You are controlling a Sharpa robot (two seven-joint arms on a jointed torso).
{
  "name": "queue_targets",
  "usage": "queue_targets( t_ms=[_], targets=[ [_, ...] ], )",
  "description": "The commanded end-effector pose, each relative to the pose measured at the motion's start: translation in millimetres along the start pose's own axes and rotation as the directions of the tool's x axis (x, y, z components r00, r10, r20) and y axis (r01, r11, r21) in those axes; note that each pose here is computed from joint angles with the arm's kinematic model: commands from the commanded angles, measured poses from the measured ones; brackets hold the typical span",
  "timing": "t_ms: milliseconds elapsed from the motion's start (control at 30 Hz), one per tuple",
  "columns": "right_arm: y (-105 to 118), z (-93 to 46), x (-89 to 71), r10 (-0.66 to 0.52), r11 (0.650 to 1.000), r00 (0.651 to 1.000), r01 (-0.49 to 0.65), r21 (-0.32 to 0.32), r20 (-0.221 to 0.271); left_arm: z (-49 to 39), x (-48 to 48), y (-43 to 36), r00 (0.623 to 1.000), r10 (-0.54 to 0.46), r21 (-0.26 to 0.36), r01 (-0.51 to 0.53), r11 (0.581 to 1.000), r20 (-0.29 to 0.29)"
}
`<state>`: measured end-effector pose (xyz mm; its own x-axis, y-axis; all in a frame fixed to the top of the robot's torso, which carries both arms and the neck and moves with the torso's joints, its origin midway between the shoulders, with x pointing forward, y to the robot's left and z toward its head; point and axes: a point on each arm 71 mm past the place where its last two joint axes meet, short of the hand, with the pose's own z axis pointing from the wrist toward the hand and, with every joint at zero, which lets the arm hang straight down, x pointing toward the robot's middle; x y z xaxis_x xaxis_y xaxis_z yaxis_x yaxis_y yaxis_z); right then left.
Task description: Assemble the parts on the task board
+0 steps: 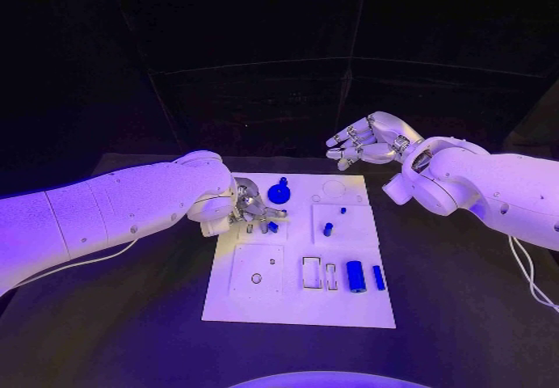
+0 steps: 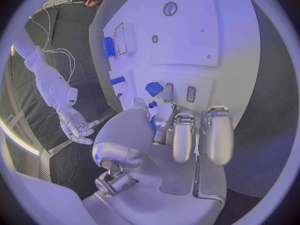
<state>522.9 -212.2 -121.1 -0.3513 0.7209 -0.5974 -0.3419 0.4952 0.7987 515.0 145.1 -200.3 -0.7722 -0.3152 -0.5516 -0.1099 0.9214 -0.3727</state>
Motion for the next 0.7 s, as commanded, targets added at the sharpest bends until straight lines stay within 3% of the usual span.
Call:
queue_targets(
  t_ms=[33,700],
  targets=[
    [1.3,0.4,-0.8,0.001,1.0,1.0,-0.001,-0.007,0.0,-0.7,2.9,-1.2,0.998,-0.052,0.018,0.052,0.998,-0.043],
    [0.9,1.1,-0.9,0.0,1.0,1.0,0.0,-0.006,0.001,-0.3,4.8,0.9,0.99,-0.115,0.014,0.116,0.993,-0.077]
  ],
)
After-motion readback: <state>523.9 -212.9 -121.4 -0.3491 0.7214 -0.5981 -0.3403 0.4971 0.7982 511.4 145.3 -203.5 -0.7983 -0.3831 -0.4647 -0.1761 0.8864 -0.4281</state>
